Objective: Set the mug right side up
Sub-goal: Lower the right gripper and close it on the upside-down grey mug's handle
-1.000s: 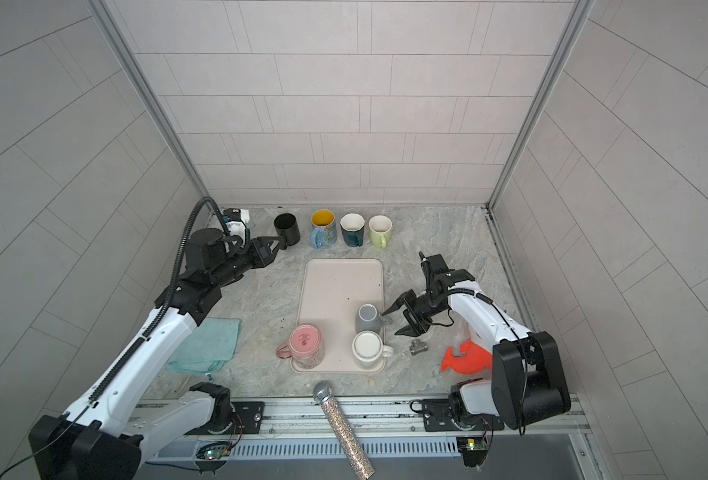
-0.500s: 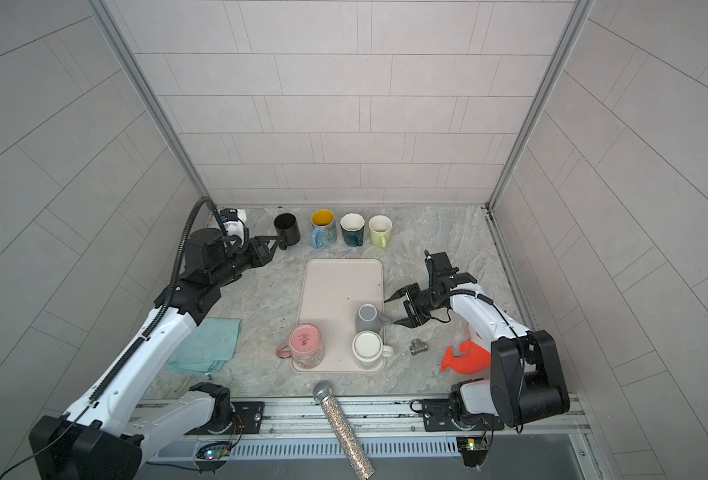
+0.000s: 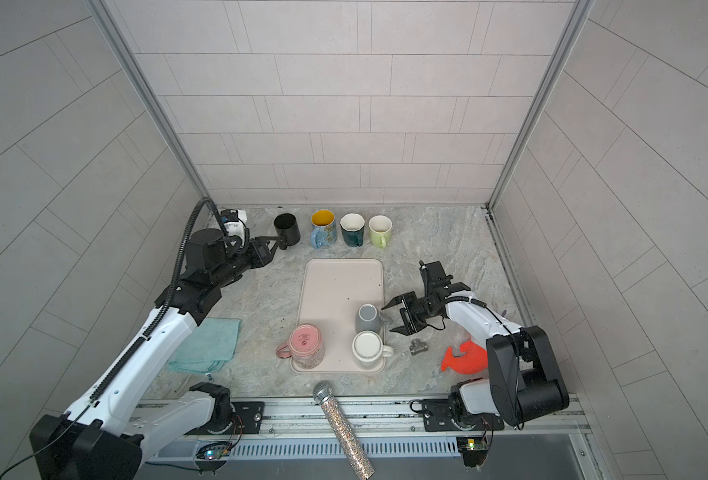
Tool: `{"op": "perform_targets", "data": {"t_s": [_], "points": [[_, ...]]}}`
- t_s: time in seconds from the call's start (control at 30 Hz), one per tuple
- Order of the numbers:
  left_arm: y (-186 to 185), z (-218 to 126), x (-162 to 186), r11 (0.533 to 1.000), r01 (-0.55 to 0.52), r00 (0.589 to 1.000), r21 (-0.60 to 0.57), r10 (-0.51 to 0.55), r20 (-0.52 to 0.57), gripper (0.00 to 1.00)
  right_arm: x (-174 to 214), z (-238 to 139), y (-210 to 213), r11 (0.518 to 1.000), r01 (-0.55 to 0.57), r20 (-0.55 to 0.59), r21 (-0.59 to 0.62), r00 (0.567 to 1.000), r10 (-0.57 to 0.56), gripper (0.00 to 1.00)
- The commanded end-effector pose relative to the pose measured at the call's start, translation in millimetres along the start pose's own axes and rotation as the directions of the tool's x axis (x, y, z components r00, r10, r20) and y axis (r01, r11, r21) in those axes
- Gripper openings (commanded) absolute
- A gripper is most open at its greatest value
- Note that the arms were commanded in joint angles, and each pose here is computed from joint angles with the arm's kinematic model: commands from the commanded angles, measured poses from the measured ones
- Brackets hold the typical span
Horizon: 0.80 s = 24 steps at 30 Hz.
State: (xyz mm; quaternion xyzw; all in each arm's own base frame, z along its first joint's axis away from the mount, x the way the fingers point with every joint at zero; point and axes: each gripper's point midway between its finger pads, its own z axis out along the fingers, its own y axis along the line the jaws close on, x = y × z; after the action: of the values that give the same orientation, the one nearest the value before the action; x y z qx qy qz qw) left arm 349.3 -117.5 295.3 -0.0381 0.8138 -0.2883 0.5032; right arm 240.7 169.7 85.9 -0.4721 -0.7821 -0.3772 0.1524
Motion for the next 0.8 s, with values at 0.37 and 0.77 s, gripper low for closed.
{"op": "perform_targets", "data": {"t_s": [0.37,0.77], "points": [[7.9,3.1,3.4,1.000,-0.003,1.000,-0.026,0.003,-0.011,0.44,-21.4,23.0,20.6,0.996,-0.057,0.045,-0.062,0.997,0.060,0.63],[11.3,6.1,4.0,0.999,-0.006,1.000,-0.040,0.005,-0.021,0.44,-32.9,40.0,46.4,0.986,-0.073,0.032,-0.148,0.996,0.079,0.57]]}}
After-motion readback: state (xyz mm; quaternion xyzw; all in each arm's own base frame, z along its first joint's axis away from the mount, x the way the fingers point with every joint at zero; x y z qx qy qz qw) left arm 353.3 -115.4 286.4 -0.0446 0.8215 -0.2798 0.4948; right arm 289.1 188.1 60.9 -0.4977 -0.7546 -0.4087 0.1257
